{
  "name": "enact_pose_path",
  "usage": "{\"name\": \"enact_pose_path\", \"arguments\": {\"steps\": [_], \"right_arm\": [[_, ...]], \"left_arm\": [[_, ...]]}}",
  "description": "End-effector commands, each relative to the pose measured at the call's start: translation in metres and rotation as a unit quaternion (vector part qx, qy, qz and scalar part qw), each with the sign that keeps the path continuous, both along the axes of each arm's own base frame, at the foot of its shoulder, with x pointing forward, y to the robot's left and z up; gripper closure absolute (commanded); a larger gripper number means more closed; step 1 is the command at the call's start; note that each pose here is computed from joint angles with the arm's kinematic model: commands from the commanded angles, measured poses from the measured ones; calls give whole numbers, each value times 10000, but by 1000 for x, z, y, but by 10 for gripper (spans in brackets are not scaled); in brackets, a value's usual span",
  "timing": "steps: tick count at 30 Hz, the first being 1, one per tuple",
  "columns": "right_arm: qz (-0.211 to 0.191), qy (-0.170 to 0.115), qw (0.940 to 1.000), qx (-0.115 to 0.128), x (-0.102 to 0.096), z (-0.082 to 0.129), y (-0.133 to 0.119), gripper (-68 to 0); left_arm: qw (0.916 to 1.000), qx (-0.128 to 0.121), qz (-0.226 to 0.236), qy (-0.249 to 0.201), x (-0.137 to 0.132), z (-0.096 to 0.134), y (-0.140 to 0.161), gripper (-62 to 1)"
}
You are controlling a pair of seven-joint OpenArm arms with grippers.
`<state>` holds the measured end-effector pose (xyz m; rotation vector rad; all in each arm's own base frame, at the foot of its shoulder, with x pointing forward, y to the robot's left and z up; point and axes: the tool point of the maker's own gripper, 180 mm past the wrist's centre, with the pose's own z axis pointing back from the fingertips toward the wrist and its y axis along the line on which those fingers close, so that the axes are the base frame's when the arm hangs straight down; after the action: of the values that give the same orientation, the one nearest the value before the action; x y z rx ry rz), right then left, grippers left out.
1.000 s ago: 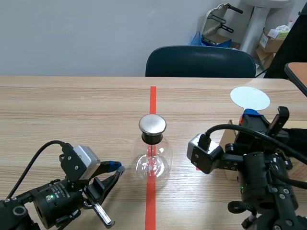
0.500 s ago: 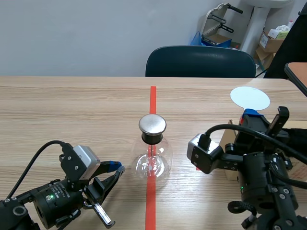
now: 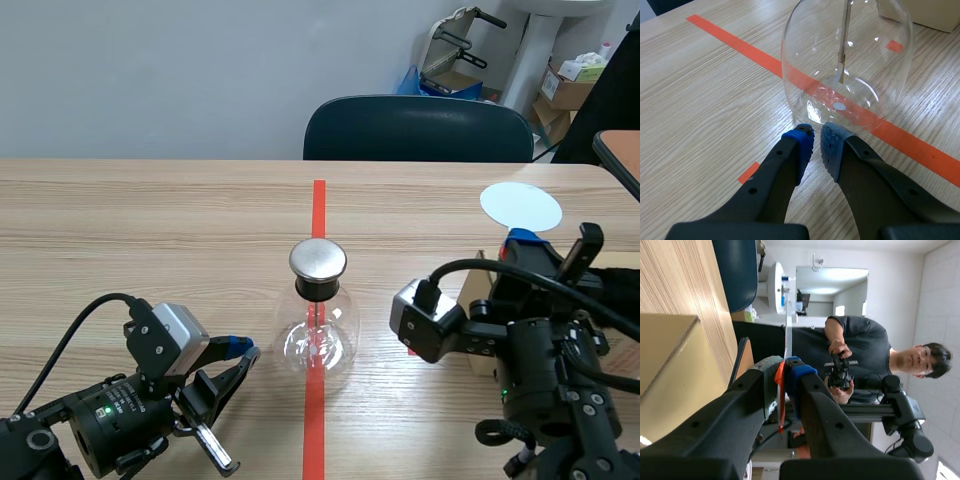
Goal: Do the electroscope experiment
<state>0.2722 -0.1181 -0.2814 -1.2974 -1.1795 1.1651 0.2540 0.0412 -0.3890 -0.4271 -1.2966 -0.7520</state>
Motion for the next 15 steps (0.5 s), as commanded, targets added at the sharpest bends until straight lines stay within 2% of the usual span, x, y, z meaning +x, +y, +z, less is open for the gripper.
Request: {"name": "enact_pose_path", "arguments": {"steps": [1,6,9,13,15], "right_arm": [[0,-97,10000,-21,-1,6,-4,-11],[257,-317,9991,142,-12,21,-6,-11],[449,-504,9976,149,-22,32,-7,-11],[753,-820,9937,123,-38,41,-10,-11],[879,-713,9935,123,-43,37,-11,-11]], "left_arm": [[9998,-171,-27,-96,2,9,-5,-87],[9998,-190,-105,-52,-1,8,-4,-88],[9991,-303,-277,-68,-5,12,-3,-104],[9961,-572,-662,-59,-18,21,-4,-206],[9934,-702,-904,-41,-26,27,-6,-281]]}}
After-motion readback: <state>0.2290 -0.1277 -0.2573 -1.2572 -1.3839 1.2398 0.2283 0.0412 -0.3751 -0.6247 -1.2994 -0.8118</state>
